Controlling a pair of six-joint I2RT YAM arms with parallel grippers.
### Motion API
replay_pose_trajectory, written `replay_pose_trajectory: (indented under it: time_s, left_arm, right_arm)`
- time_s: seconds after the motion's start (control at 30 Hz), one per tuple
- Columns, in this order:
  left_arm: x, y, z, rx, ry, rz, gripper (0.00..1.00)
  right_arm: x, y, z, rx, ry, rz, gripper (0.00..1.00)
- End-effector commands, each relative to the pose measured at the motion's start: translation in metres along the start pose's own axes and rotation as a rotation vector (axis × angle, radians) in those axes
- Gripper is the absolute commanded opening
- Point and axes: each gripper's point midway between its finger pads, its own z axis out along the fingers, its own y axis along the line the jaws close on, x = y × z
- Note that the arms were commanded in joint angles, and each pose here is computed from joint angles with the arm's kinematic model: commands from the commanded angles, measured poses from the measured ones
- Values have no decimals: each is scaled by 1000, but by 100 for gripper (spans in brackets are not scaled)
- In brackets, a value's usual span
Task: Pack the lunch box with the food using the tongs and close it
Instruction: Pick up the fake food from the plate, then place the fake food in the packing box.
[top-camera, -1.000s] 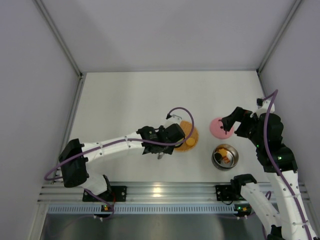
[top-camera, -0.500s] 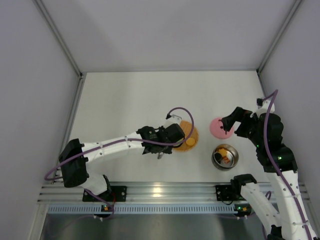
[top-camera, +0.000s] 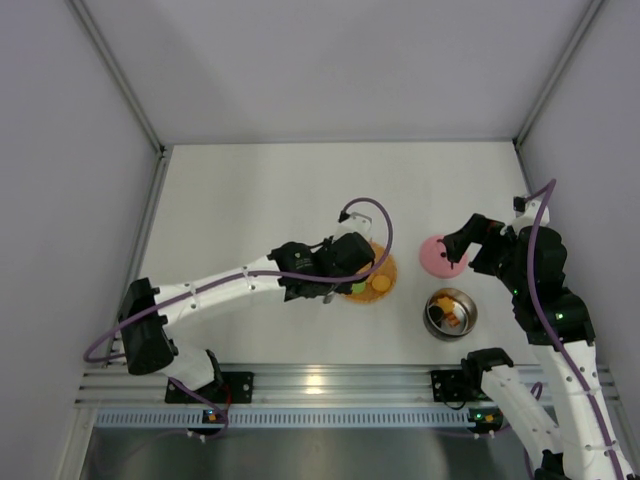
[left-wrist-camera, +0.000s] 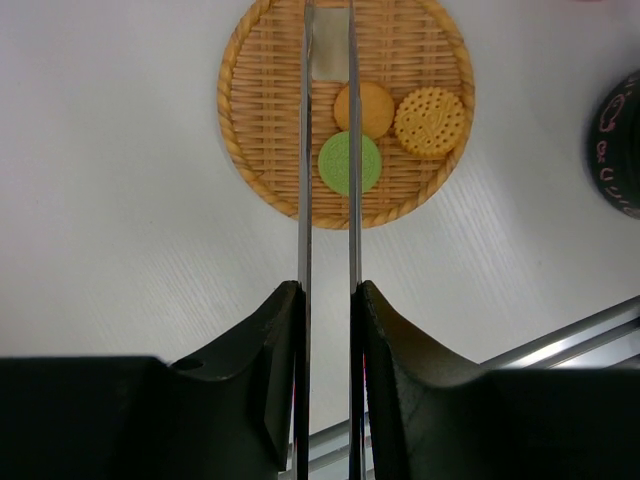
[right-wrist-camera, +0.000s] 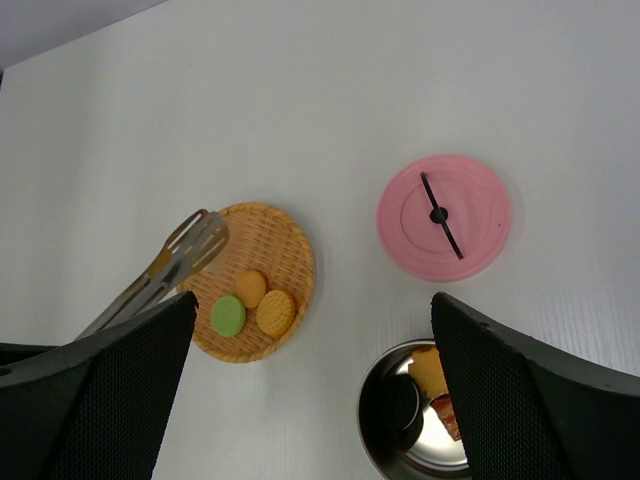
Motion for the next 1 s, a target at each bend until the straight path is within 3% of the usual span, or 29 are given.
replay_pose_trajectory:
  time_s: [0.0,0.5,0.97]
  left_arm:
    - [-36,-24,-18,74,-99,10,25]
    - [-19,-156,-39,261,-124,216,25]
    - [9,-185,-40,324,-86,279,29]
  right_arm:
    - [1,-7,-2,28,-1,-1,100]
    - [-1,-12,-5,56,-15,-3,100]
    - [-3,-10,-3,51,-13,-2,100]
